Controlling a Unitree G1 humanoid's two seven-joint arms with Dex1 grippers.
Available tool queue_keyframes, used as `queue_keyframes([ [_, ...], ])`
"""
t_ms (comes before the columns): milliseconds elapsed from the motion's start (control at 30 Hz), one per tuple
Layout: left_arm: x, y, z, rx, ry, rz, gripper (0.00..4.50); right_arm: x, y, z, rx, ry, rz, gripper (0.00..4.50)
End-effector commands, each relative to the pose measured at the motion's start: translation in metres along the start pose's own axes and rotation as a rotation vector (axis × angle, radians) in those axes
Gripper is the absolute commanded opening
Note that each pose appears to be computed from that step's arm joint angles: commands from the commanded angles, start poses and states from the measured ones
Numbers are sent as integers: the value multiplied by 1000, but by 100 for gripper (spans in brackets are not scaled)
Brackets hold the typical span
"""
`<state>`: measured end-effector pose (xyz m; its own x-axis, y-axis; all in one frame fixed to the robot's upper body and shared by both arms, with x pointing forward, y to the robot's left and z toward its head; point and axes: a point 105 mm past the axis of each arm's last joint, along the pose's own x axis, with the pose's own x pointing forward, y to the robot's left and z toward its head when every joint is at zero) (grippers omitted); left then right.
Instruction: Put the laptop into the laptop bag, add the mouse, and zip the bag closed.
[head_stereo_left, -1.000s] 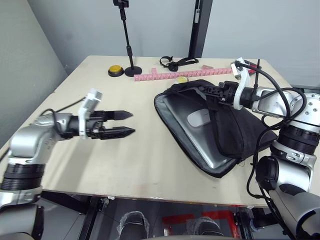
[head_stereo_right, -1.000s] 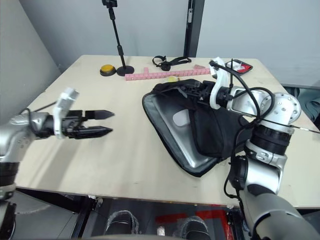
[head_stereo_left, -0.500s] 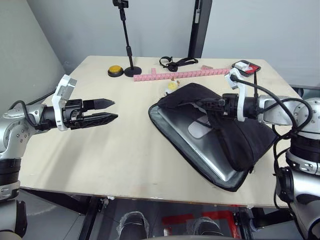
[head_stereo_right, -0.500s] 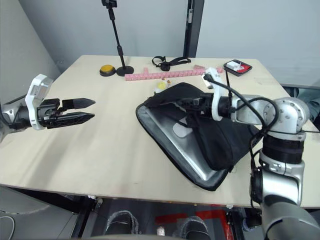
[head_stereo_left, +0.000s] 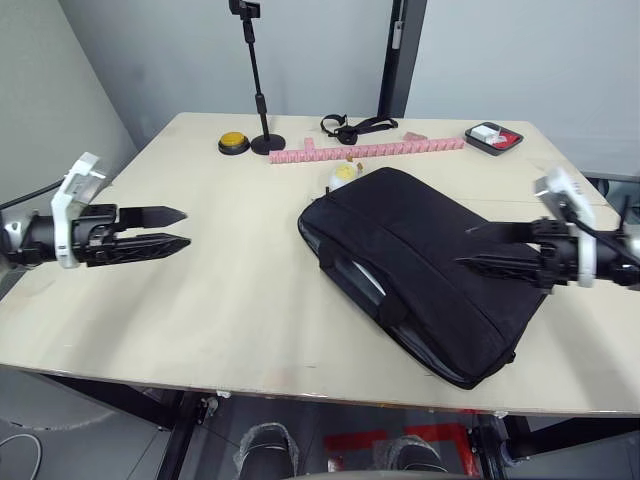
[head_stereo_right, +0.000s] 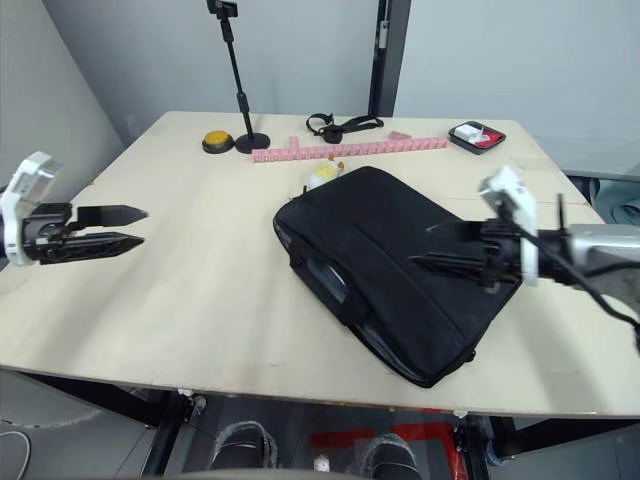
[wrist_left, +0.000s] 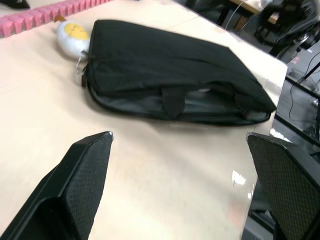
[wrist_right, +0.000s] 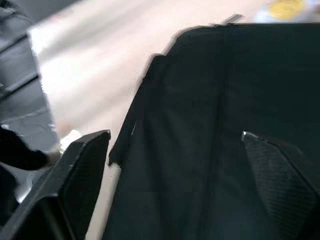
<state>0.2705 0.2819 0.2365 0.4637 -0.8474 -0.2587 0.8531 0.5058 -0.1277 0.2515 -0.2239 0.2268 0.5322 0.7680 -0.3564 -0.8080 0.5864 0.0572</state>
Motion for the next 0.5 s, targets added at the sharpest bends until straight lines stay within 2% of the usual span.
queue_keyframes([
  [33,-20,4,11,43,5,61,450,-31,-13,10,-98,-11,-92,446],
  [200,-38,12,13,48,16,119,450,-63,-26,-3,-122,46,-198,446],
  [300,-49,17,16,38,4,152,450,-87,-37,-7,-131,32,-294,446],
  [500,-52,24,15,24,-6,156,450,-93,-38,-18,-137,44,-340,446],
])
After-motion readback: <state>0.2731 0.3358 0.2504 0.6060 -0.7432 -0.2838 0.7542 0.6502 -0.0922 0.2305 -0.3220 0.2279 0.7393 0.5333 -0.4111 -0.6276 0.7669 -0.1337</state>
